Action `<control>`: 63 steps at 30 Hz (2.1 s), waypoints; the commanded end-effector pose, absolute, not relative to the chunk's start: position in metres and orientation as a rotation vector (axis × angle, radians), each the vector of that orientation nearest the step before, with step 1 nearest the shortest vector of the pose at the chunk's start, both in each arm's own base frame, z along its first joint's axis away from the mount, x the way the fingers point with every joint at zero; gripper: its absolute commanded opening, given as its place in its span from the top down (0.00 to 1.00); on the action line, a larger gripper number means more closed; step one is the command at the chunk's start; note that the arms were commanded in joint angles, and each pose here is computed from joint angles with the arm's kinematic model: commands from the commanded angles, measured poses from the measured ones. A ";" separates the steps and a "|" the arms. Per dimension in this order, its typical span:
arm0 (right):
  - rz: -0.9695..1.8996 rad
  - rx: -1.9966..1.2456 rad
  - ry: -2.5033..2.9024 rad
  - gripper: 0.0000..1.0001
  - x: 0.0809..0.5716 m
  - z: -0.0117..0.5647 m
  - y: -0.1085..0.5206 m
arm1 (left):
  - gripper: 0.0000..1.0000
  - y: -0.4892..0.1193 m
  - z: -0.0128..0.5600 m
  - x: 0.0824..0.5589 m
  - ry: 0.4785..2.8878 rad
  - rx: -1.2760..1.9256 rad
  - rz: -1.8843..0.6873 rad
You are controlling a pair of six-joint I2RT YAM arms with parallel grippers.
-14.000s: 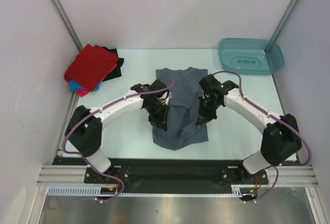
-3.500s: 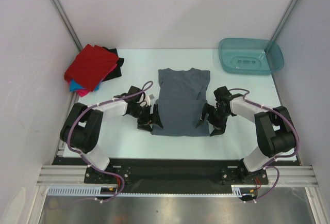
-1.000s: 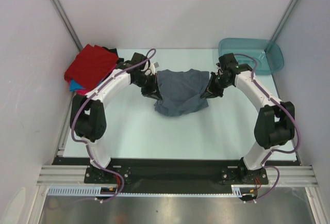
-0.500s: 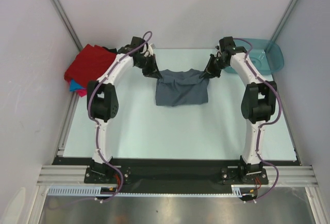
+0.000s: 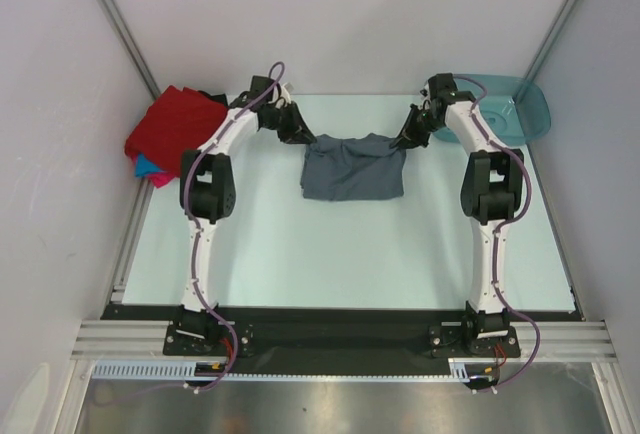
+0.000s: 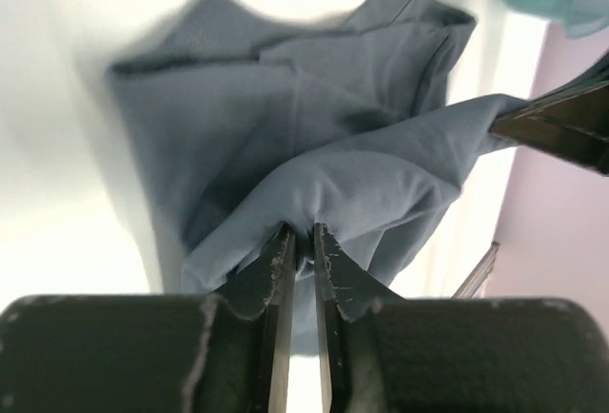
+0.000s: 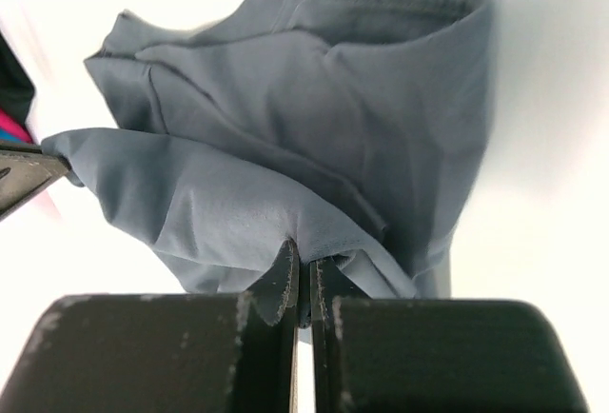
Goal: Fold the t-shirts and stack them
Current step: Fold the tshirt
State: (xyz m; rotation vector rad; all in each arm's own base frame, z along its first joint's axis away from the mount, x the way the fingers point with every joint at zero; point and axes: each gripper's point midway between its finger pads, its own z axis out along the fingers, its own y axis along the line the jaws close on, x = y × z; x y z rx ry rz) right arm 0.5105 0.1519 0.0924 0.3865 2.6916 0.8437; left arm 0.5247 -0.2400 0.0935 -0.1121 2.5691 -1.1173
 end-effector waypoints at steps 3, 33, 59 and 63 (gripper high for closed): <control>0.837 0.321 2.574 1.00 0.543 0.101 0.141 | 0.80 -0.264 0.132 0.559 2.355 -0.036 -1.324; 0.896 0.327 2.277 0.15 0.616 0.146 0.119 | 0.02 -0.182 0.143 0.599 2.230 -0.239 -1.191; 0.622 0.161 2.746 0.17 0.490 0.056 0.130 | 0.00 -0.226 0.111 0.472 2.467 -0.102 -1.174; 0.674 0.157 2.759 0.21 0.488 0.049 0.142 | 0.00 -0.228 0.113 0.471 2.461 -0.088 -1.168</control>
